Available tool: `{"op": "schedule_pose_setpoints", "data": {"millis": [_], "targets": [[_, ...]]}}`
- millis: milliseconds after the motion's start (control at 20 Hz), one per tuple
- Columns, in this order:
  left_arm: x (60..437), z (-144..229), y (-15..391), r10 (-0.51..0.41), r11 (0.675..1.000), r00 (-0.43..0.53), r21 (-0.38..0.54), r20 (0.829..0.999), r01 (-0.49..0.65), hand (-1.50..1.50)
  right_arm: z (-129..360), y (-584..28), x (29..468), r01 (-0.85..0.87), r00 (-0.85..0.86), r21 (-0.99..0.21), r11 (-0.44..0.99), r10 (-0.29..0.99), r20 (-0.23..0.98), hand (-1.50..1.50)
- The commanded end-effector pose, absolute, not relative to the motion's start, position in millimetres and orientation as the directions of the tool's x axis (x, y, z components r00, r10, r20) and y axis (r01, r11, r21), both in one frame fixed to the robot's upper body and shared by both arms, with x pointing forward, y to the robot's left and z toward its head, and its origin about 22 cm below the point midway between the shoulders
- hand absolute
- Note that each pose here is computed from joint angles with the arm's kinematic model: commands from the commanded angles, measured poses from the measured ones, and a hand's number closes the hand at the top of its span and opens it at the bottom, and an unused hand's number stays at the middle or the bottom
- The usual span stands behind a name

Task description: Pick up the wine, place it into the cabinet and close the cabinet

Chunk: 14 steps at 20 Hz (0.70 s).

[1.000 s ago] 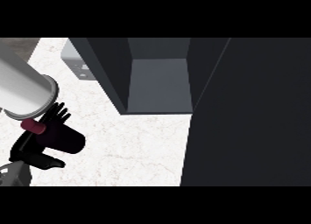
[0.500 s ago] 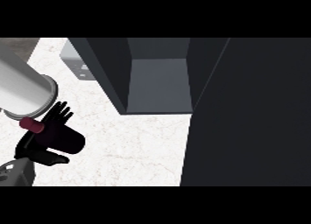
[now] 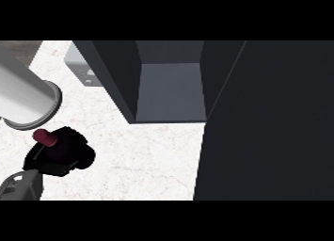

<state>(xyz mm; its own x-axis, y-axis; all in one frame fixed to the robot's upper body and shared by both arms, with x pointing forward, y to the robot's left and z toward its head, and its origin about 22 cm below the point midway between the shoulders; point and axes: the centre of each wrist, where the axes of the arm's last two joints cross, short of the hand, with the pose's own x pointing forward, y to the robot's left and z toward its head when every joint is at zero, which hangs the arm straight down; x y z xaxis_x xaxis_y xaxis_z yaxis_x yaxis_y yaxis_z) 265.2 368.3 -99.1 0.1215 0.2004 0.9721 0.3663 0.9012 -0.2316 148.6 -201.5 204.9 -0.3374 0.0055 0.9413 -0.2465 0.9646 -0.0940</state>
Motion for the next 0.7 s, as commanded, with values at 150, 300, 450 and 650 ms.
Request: {"op": "schedule_pose_setpoints", "data": {"millis": [150,300,450,650], "targets": [[267.3,-95.2,348.0,0.188,0.831,-0.058,-0.128,0.980,0.541,1.50,209.9,-209.9,129.8,-0.253,-0.358,-0.094,0.963,-0.003,0.934,-1.50],[268.7,-95.8,337.2,0.118,0.943,-0.127,-0.071,0.985,0.324,1.50,217.6,-201.1,126.1,-0.245,-0.357,-0.059,0.968,-0.034,0.934,-1.50],[246.0,-109.2,334.9,0.099,0.992,-0.126,-0.089,0.987,0.085,1.50,208.3,-206.4,126.2,-0.229,-0.364,-0.078,0.970,-0.011,0.931,-1.50],[245.9,-95.2,330.1,0.106,0.994,-0.198,-0.096,0.974,0.060,1.50,221.4,-216.9,133.7,-0.231,-0.370,-0.076,0.970,-0.016,0.929,-1.50]]}}
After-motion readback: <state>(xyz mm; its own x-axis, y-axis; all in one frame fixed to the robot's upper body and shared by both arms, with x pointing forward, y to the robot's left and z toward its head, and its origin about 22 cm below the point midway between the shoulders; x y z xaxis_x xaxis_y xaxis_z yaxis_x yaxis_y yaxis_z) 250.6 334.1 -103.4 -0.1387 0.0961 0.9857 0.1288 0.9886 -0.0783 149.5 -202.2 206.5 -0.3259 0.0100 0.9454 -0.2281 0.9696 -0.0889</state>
